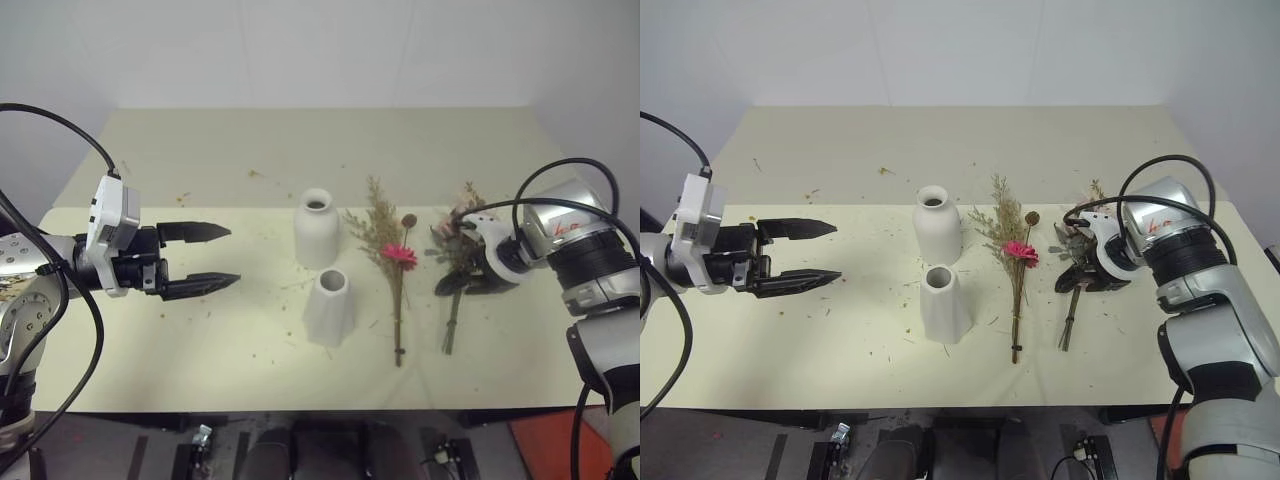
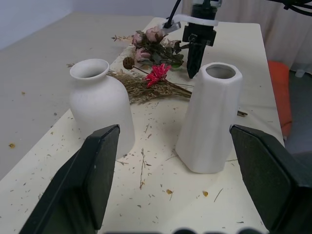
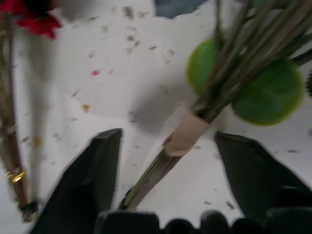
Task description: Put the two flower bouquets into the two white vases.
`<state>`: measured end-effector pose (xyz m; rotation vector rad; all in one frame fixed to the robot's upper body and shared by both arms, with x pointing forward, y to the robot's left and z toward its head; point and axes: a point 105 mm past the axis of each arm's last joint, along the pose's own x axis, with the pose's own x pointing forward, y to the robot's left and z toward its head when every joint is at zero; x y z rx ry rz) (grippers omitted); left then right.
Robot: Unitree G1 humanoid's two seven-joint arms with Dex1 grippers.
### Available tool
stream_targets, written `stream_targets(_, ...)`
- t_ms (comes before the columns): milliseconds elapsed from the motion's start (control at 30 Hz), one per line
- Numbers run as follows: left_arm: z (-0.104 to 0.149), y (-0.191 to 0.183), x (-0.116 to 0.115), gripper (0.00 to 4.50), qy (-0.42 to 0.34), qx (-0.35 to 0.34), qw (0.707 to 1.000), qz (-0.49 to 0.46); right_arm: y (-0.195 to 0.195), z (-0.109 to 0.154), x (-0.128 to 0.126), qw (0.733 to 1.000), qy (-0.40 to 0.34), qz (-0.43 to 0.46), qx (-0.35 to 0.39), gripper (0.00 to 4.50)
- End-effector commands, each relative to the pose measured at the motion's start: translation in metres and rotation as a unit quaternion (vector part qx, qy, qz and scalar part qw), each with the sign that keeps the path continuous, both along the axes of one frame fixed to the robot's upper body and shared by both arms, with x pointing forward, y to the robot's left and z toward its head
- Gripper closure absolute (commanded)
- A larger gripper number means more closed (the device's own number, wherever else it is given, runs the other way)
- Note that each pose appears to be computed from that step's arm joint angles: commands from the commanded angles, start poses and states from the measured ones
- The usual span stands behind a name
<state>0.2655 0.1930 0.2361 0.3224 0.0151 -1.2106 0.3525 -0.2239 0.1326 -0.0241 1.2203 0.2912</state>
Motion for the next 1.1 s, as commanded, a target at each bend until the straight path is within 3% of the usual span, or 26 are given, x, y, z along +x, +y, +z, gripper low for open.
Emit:
stream_targets(33, 0.008, 0.0, -0.002, 0.6, -0.027, 0.001, 1.0, -0.002, 0.0, 0.005, 0.009, 0.999, -0.033, -0.006, -0.005, 2.24)
stream_targets(233, 0.008, 0.0, -0.002, 0.6, -0.027, 0.0, 1.0, -0.002, -0.002, 0.006, 0.015, 0.998, -0.058, -0.021, -0.008, 4.24)
stream_targets(333, 0.009, 0.0, -0.001, 0.6, -0.028, 0.0, 1.0, -0.002, -0.004, 0.012, 0.02, 0.996, -0.082, -0.027, -0.007, 4.27)
stream_targets(467, 0.009, 0.001, -0.001, 0.6, -0.028, -0.001, 1.0, -0.002, -0.007, 0.044, 0.047, 0.972, -0.229, -0.042, 0.015, 4.27)
stream_targets(633, 0.011, 0.001, 0.001, 0.6, -0.028, -0.003, 1.0, -0.002, 0.003, 0.105, 0.071, 0.886, -0.458, -0.013, 0.069, 4.27)
stream_targets(767, 0.013, 0.003, 0.003, 0.6, -0.026, -0.008, 1.0, 0.002, 0.026, 0.15, 0.063, 0.785, -0.601, 0.033, 0.143, 4.27)
stream_targets(933, 0.019, 0.008, 0.005, 0.6, -0.024, -0.015, 1.0, 0.009, 0.074, 0.176, 0.039, 0.708, -0.64, 0.145, 0.262, 4.27)
stream_targets(1100, 0.033, 0.01, 0.008, 0.6, -0.035, -0.031, 0.999, 0.019, 0.105, 0.187, 0.028, 0.676, -0.635, 0.187, 0.322, 4.27)
